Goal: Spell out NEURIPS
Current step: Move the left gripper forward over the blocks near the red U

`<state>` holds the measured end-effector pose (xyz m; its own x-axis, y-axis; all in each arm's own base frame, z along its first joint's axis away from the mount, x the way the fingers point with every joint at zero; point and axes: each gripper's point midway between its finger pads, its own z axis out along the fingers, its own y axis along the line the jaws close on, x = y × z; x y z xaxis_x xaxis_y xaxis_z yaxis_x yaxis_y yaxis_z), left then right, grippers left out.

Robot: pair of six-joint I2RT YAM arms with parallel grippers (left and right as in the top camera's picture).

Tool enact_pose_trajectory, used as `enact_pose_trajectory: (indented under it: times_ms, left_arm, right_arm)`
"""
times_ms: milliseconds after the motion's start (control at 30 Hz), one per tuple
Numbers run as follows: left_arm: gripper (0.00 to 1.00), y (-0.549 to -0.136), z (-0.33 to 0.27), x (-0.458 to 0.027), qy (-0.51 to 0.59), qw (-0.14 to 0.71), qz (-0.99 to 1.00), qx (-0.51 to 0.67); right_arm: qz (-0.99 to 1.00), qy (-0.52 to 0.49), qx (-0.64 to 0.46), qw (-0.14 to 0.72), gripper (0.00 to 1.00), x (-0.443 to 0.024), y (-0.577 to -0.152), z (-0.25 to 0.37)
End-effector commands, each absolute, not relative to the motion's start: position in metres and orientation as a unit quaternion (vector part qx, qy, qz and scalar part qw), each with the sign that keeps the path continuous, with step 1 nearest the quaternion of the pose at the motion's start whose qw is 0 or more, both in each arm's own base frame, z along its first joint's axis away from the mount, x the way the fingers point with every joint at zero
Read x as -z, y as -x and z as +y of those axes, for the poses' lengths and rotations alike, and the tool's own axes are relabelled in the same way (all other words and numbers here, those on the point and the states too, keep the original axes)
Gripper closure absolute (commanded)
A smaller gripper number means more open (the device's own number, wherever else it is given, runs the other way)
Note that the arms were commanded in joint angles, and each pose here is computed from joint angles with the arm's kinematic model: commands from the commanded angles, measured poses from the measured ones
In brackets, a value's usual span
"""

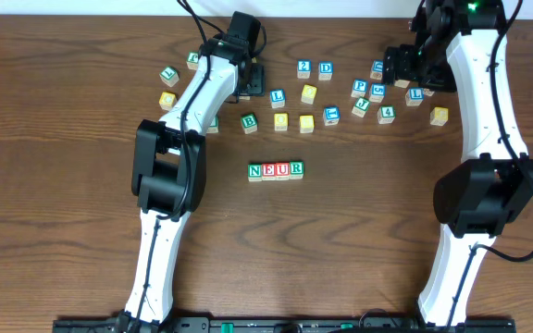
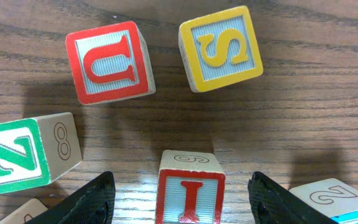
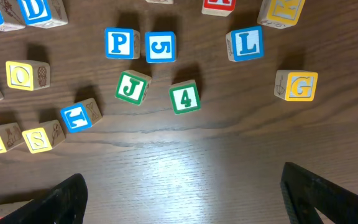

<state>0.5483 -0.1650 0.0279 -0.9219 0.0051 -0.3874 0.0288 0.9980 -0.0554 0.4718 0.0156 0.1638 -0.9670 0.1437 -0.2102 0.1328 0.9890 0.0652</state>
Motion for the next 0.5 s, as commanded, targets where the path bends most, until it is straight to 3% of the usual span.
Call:
enact_pose_trajectory:
  times_ms: [0,467]
  left_arm:
    - [0.32,-0.548,-0.1651,-0.0207,-0.005,0.195,0.981,0.024]
    - [0.32,-0.5527,-0.1665,-0.0139,-0.005,0.2,0.979,0.026]
  right_arm:
    - [0.992,-0.063,-0.023,0.108,0.05,-0.1648,-0.4708,0.0144]
    - [0.992,-0.064,-0.022,0.108,0.05,-0.1648,-0.4707,0.014]
